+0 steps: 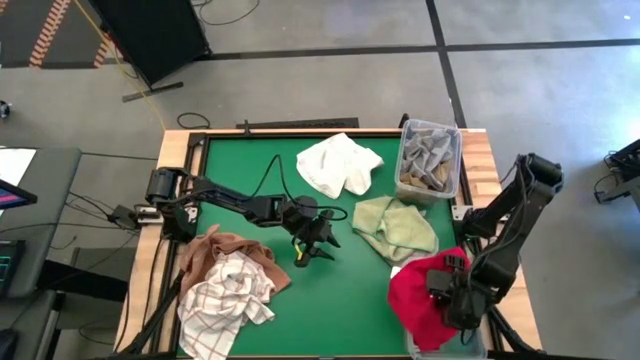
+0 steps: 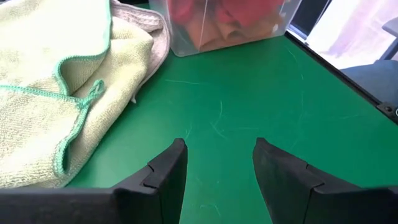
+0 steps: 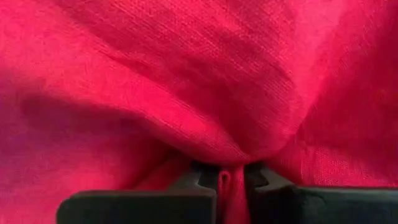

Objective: Sort towels by color in basket
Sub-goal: Put the red towel into the transparent bin

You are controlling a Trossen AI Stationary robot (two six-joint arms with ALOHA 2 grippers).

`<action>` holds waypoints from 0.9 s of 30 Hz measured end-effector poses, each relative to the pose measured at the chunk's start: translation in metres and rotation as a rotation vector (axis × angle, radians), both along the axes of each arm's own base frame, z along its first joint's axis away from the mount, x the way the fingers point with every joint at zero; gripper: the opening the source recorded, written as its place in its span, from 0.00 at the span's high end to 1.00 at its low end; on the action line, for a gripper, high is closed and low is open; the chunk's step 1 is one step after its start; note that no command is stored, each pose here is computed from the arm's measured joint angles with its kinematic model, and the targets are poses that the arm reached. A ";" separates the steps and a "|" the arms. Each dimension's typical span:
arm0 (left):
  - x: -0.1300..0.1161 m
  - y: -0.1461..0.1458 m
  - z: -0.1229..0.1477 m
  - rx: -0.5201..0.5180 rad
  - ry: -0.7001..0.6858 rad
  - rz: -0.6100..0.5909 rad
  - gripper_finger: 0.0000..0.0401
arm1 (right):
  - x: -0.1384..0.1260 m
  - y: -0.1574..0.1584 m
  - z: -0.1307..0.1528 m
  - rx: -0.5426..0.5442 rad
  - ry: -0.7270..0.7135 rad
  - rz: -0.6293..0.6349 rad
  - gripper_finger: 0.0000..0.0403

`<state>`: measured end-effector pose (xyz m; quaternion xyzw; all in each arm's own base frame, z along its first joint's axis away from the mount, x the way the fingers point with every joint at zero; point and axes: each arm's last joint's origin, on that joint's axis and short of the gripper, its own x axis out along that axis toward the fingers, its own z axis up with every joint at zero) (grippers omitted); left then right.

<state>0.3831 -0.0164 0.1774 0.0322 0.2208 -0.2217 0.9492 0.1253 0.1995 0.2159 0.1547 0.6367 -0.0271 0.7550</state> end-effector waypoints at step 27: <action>-0.002 0.000 -0.004 0.010 0.038 0.000 0.57 | 0.012 0.004 0.076 0.116 -0.054 -0.072 0.61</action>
